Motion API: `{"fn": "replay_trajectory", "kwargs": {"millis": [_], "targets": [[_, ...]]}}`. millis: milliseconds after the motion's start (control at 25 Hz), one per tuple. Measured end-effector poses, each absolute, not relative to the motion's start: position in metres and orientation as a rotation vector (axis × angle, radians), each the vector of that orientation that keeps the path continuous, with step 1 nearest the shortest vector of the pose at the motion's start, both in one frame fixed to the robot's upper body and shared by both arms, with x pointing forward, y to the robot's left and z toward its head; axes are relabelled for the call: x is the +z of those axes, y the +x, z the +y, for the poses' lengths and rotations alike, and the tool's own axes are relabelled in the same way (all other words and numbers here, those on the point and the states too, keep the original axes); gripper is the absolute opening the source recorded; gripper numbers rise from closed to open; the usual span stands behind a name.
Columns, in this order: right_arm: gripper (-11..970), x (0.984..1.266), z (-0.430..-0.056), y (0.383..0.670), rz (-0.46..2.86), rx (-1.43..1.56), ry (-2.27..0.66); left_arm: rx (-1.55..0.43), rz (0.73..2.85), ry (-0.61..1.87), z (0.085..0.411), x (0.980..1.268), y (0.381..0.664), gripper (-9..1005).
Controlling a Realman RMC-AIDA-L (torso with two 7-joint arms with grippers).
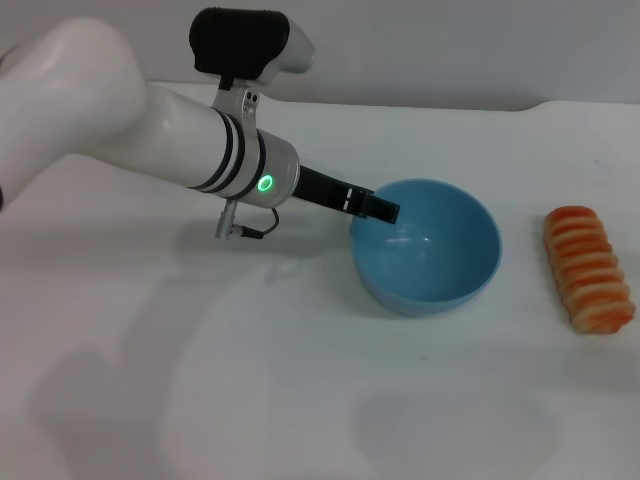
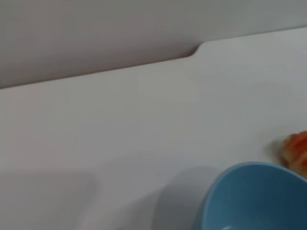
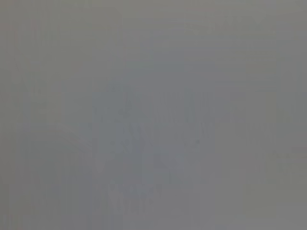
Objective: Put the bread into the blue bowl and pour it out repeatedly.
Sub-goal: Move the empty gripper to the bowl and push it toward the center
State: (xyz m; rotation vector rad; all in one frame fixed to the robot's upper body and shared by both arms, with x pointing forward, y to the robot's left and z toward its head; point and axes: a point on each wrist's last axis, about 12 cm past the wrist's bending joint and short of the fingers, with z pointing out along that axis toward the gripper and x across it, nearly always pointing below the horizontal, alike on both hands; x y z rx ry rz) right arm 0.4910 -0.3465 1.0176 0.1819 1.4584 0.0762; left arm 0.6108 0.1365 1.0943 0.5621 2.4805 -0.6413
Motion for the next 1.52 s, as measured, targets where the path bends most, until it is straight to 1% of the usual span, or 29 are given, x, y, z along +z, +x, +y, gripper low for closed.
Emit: {"fn": "replay_trajectory", "kwargs": {"millis": [280, 760, 920, 1200, 1400, 1520], "targets": [[586, 1.018, -0.348, 0.491, 1.455, 0.071, 0.189, -0.591, 2.476, 0.597, 0.131, 1.085, 0.611, 866], [586, 1.016, -0.349, 0.491, 1.472, 0.064, 0.197, -0.541, 2.507, 0.591, 0.133, 1.067, 0.607, 866], [586, 1.015, -0.349, 0.492, 1.486, 0.063, 0.203, -0.546, 2.503, 0.586, 0.133, 1.066, 0.606, 846], [585, 1.014, -0.348, 0.492, 1.487, 0.064, 0.205, -0.517, 2.528, 0.647, 0.125, 1.059, 0.604, 810], [585, 1.013, -0.347, 0.491, 1.488, 0.069, 0.208, -0.506, 2.521, 0.667, 0.125, 1.059, 0.604, 570], [585, 1.013, -0.347, 0.490, 1.490, 0.069, 0.210, -0.492, 2.513, 0.663, 0.126, 1.057, 0.605, 503]]}}
